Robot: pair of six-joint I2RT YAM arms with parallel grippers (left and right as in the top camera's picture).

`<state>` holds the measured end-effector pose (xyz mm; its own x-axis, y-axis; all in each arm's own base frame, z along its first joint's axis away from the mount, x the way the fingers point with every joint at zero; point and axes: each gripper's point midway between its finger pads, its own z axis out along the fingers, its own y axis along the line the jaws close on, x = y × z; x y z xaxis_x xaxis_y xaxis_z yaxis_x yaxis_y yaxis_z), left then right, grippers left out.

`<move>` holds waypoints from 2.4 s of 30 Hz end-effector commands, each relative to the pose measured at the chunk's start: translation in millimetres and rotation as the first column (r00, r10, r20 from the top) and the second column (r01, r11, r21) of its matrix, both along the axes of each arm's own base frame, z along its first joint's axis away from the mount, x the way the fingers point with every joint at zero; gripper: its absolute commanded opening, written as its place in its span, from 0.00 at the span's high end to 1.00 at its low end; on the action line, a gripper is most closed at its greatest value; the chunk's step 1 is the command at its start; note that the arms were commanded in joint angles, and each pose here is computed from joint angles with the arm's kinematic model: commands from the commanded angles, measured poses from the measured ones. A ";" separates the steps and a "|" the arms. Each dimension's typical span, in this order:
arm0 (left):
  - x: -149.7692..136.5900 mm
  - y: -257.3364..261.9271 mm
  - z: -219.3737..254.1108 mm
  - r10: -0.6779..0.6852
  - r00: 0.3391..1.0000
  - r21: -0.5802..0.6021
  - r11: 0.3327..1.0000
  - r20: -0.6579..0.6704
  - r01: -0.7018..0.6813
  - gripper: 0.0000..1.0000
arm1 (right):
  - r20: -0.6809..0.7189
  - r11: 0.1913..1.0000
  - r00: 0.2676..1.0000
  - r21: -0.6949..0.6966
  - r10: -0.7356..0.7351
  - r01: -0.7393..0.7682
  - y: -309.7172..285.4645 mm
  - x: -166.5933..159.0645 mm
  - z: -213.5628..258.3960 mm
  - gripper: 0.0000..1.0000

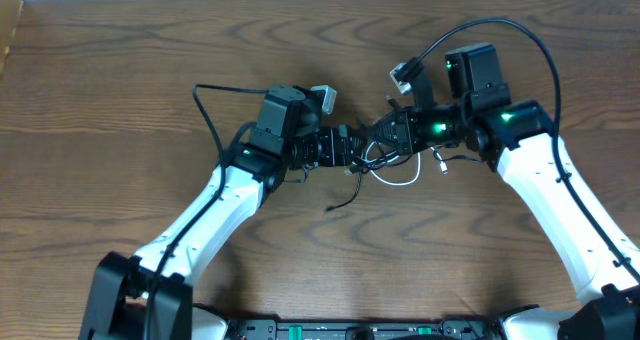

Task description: Untangle cables

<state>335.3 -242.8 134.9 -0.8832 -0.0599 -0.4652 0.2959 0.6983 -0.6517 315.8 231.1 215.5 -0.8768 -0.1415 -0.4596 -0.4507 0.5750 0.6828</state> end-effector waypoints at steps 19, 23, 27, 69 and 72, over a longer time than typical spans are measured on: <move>18.6 13.3 -23.2 0.136 0.990 0.100 0.986 -0.019 -0.134 0.31 | -0.056 0.915 0.939 -0.253 -0.339 0.315 -76.4 35.8 -40.9 0.77; 19.7 8.3 -54.1 0.155 0.986 0.158 0.977 -0.055 -0.145 0.31 | -0.050 0.902 0.934 -0.280 -0.355 0.328 -81.3 36.1 -44.1 0.75; 19.9 -5.4 -94.2 0.149 0.986 0.210 0.969 -0.078 -0.130 0.32 | -0.050 0.879 0.925 -0.335 -0.376 0.339 -90.4 32.7 -51.3 0.74; -26.0 13.5 104.4 0.230 0.948 -0.024 0.973 0.219 -0.230 0.93 | -0.004 0.992 0.998 -0.115 -0.059 0.058 -20.8 9.7 -22.8 0.80; -20.2 22.8 106.0 0.269 0.949 -0.069 0.963 0.165 -0.261 0.93 | -0.003 0.993 1.000 -0.116 -0.027 0.026 -10.3 2.9 -22.9 0.73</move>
<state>310.1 -226.4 231.6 -0.7317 -0.2390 -0.6384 0.2536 0.7738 -0.5804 326.3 209.8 189.9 -0.8937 -0.1331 -0.4284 -0.3927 0.6938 0.6037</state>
